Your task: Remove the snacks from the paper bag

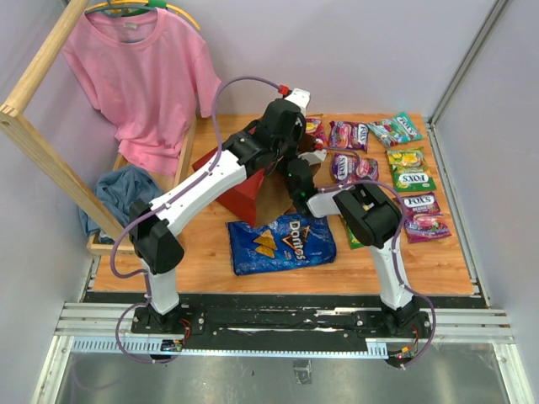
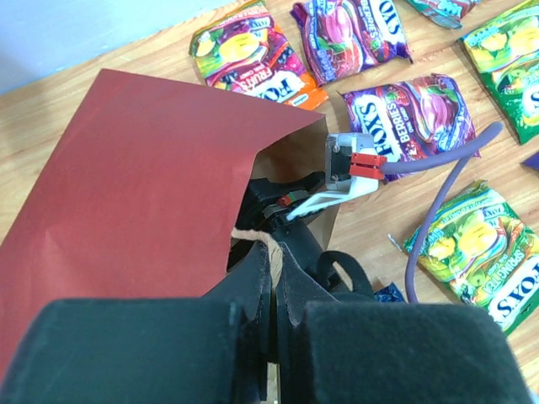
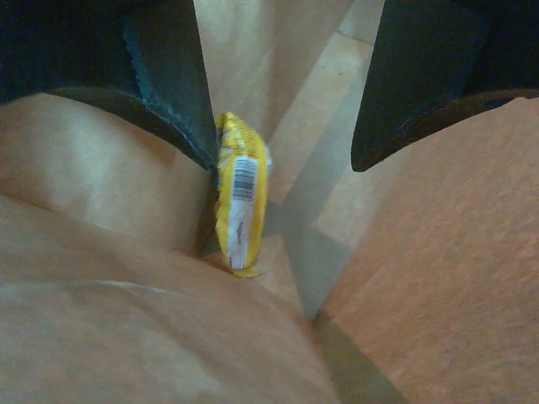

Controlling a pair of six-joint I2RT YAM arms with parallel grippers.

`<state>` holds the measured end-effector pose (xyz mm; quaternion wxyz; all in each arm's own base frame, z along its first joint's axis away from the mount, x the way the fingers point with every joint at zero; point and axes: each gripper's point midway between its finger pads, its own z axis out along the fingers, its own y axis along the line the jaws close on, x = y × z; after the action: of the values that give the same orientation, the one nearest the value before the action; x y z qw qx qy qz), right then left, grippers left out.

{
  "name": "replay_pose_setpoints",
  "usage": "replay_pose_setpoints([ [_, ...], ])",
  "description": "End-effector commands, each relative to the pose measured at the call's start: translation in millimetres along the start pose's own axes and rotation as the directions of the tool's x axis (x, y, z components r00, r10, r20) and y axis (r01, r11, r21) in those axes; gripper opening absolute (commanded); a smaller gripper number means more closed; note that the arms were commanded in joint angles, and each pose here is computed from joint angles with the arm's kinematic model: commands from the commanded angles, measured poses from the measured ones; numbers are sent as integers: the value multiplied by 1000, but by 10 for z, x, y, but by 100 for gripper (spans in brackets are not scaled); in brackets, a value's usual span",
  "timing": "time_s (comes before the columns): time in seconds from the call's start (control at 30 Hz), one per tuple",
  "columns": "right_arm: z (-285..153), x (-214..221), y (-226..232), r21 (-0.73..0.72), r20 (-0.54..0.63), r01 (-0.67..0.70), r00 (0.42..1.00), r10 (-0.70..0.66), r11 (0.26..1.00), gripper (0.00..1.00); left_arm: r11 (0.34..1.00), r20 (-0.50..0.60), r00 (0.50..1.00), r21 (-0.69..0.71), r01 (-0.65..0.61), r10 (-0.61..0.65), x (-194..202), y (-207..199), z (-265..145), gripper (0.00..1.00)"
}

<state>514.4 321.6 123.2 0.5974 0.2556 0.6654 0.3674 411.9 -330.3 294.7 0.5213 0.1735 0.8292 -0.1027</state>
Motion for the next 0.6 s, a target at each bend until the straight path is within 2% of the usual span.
replay_pose_setpoints([
  [0.0, 20, -76, -150, 127, 95, 19, 995, -31, 992, 69, 999, 16, 999, 14, 31, -31, -74, -59, 75, 0],
  [0.33, -589, -1, 101, 89, 162, 42, 985, -56, 995, 70, 998, 3, 1000, -65, 23, -23, -8, 46, 192, 1],
  [0.57, -518, 192, 321, 34, 142, 10, 990, -14, 999, 68, 998, 11, 999, -49, 34, -34, -51, 27, 141, 1],
])
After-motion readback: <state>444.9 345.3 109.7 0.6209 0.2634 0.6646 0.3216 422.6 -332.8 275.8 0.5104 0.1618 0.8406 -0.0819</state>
